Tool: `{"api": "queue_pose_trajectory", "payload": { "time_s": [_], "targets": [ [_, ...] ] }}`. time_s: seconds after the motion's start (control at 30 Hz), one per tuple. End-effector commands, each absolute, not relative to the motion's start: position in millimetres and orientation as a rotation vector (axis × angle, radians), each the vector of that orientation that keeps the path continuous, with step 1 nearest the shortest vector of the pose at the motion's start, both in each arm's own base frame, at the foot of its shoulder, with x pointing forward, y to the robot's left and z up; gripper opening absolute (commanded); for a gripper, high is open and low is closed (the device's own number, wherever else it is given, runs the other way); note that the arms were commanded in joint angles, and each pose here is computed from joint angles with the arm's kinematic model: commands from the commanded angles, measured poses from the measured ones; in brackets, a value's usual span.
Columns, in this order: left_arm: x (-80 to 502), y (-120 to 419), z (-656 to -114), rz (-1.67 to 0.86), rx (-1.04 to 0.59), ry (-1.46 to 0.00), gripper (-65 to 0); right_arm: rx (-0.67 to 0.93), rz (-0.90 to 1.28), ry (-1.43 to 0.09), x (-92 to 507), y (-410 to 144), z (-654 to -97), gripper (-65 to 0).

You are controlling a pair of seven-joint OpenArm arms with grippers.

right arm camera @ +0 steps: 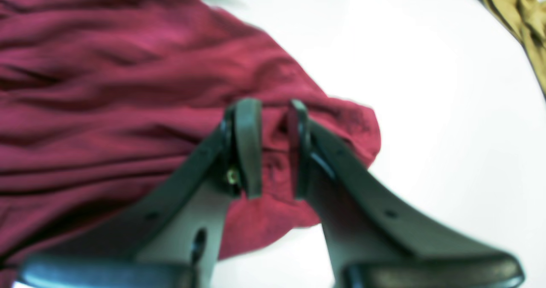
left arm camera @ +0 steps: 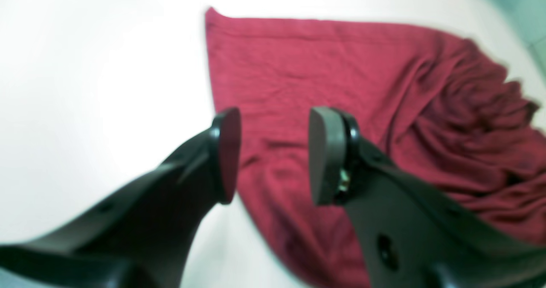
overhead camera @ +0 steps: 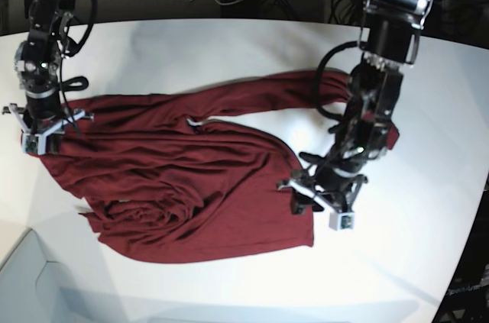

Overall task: Layout the t-shirt on the table in an organized manner, then fold the t-shirt properly
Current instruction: 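Pull the shirt body with the left gripper away from the right gripper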

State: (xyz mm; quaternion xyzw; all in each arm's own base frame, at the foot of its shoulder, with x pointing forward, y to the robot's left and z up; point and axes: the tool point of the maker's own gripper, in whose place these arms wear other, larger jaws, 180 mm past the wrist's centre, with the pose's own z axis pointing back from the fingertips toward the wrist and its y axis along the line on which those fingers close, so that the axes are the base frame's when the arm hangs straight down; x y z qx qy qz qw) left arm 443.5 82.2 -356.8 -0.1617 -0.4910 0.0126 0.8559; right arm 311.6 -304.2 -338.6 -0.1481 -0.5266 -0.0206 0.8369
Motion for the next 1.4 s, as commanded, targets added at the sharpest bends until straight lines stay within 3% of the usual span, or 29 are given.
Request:
{"api": "queue_pose_trajectory", "payload": {
  "time_s": [0.0,0.2,0.37,0.43,0.53,0.63,1.07,1.37],
  "targets": [
    [464.3,74.7,-340.5,-0.001,-0.328,-1.079,-39.4,-0.328,-0.037,-1.153,310.0,-302.6,-325.5,-55.0],
    [490.0,23.7,-380.5,-0.163,-0.200,-0.943,-39.4,-0.284,-0.054,-1.158,281.4,-270.9,-324.6,-55.0],
    [494.9,5.8,-397.6,-0.298,-0.091,-0.945,-40.5,-0.265,-0.072,-1.117,266.2,-263.7,-338.9,-55.0],
    [493.2,7.8,-405.5,-0.336,-0.055,-0.948,-47.6,-0.264,-0.075,-1.111,264.1,-263.6,-341.0,-55.0],
    [491.2,11.7,-411.5,-0.353,-0.039,-0.954,-64.7,-0.263,-0.077,-1.089,260.4,-265.9,-349.6,-55.0],
    [490.0,24.4,-416.2,-0.347,-0.021,-0.947,-62.5,-0.258,-0.084,-1.054,260.7,-270.4,-364.6,-55.0],
    [418.7,111.4,-475.0,-0.315,0.082,-0.812,-64.8,-0.275,-0.117,-0.883,284.1,-325.1,-429.4,-55.0],
    [347.5,195.5,-463.8,0.026,0.117,-0.754,-64.8,-0.292,-0.145,-0.848,307.3,-355.9,-436.2,-55.0]
  ]
}}
